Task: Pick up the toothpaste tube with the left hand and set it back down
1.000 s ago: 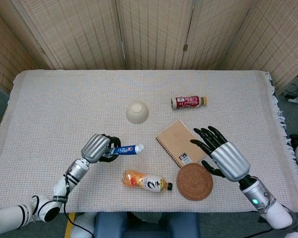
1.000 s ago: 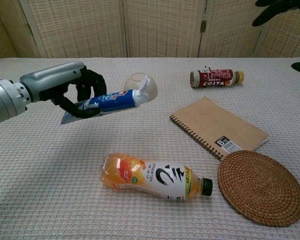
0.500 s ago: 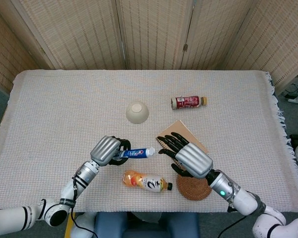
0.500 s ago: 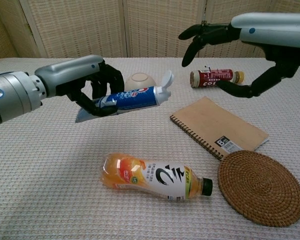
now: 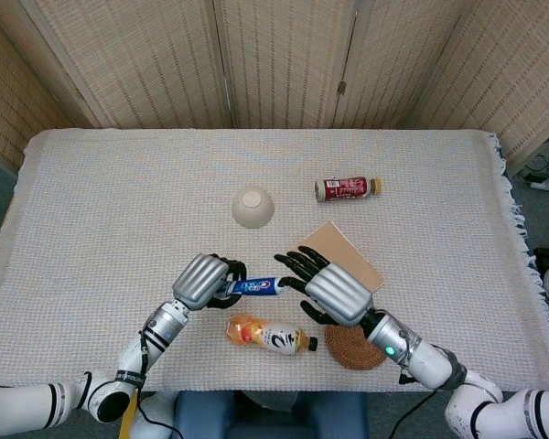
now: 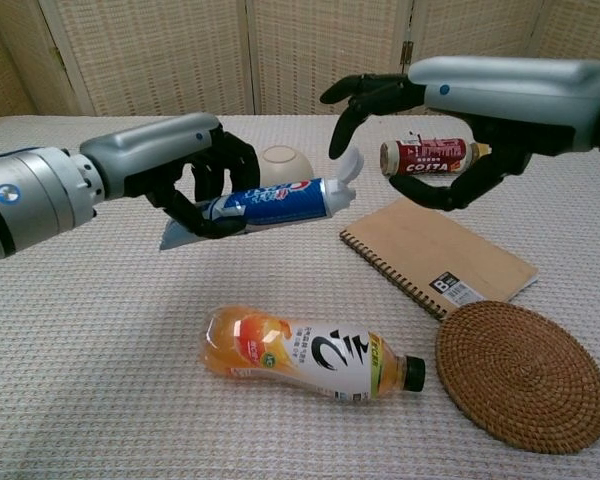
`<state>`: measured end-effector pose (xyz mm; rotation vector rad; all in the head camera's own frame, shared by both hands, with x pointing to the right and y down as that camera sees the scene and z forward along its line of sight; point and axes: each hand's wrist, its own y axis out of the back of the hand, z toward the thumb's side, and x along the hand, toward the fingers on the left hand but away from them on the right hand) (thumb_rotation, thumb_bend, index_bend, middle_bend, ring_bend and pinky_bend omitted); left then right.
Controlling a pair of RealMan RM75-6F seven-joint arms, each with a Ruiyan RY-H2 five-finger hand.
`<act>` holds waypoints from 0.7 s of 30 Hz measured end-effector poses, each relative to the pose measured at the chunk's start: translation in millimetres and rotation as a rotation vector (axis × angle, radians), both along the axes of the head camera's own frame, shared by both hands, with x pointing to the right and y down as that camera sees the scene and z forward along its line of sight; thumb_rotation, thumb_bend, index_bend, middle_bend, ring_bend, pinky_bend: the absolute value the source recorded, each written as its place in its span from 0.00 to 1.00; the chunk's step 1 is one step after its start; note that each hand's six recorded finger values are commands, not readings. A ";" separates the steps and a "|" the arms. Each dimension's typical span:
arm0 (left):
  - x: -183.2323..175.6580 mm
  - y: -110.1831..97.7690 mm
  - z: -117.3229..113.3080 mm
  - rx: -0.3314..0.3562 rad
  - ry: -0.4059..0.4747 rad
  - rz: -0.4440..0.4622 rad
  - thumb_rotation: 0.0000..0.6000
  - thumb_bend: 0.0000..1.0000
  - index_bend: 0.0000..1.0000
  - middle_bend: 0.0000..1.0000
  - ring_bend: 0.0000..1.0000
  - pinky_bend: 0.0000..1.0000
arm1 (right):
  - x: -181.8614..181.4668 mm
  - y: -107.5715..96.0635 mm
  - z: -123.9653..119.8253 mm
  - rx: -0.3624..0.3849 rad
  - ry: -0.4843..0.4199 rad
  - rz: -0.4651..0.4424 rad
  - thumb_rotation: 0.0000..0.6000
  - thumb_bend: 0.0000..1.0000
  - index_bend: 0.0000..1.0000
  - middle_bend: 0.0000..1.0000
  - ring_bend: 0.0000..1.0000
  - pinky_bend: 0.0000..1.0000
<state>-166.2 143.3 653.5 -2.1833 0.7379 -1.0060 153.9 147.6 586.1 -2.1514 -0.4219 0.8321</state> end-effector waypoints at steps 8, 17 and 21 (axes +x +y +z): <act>-7.5 0.3 1.9 -0.008 -0.001 -0.015 1.00 0.74 0.73 0.81 0.71 0.51 | 6.3 0.4 9.3 -0.024 0.024 0.022 1.00 0.61 0.30 0.07 0.00 0.00; -10.8 2.9 -1.2 -0.024 0.027 -0.028 1.00 0.74 0.73 0.81 0.71 0.50 | 17.5 2.7 23.7 -0.060 0.046 0.048 1.00 0.63 0.30 0.07 0.00 0.00; -8.5 3.3 -4.2 -0.024 0.046 -0.029 1.00 0.74 0.73 0.81 0.71 0.50 | 15.4 4.1 29.0 -0.071 0.041 0.047 1.00 0.63 0.30 0.07 0.00 0.00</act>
